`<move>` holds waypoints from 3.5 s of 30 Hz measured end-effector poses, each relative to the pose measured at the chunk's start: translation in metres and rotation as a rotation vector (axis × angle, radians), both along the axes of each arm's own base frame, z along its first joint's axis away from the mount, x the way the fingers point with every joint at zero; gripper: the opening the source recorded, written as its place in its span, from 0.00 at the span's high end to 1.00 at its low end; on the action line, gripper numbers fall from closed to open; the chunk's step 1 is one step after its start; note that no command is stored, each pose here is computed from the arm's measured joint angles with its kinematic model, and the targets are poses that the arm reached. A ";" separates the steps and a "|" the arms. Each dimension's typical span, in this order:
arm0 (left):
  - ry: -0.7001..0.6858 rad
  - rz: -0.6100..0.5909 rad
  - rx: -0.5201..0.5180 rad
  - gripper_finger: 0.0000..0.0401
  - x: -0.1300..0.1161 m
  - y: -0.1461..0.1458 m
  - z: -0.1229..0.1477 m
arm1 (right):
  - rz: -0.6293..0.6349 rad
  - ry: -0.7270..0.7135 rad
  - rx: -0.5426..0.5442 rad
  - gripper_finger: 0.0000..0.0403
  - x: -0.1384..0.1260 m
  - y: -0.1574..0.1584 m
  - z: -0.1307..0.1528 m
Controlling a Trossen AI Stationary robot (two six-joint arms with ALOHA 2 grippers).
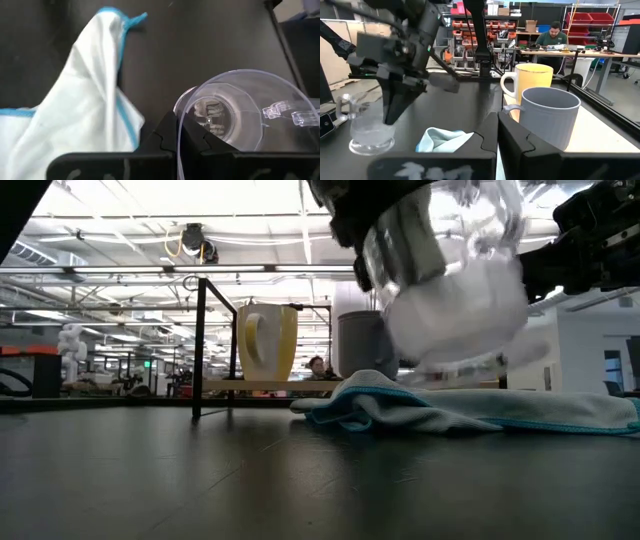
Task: Stack small to large cups/mugs on shelf
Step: Put the transparent mug on the shelf
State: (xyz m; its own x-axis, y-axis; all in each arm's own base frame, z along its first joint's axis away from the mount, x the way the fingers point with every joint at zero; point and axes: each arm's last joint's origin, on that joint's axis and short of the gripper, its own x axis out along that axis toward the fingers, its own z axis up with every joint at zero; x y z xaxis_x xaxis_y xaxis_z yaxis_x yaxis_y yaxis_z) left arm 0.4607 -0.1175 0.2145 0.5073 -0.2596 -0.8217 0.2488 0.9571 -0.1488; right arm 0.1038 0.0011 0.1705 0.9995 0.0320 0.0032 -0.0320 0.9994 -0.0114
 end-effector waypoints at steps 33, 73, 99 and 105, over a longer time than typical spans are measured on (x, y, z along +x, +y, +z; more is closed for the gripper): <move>0.069 0.057 0.155 1.00 -0.007 -0.024 -0.024 | 0.000 0.009 0.000 1.00 0.000 0.000 -0.001; 0.099 -0.125 0.225 0.96 -0.030 -0.033 0.081 | 0.000 0.025 0.036 1.00 0.000 0.000 -0.002; -0.346 0.314 0.292 1.00 -0.238 0.057 0.147 | 0.054 0.000 0.040 1.00 0.001 0.002 0.000; -0.504 0.382 0.164 1.00 -0.279 0.069 0.089 | 0.055 -0.003 0.037 1.00 0.001 0.002 0.001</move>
State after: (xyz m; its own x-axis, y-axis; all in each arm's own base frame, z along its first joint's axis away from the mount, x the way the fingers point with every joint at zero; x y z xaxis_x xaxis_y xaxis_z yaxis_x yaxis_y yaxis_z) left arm 0.1815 -0.0487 0.3038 0.8724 0.1243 -0.4728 -0.1127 0.9922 0.0529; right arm 0.1046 0.0027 0.1712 0.9962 0.0865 0.0085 -0.0867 0.9959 0.0254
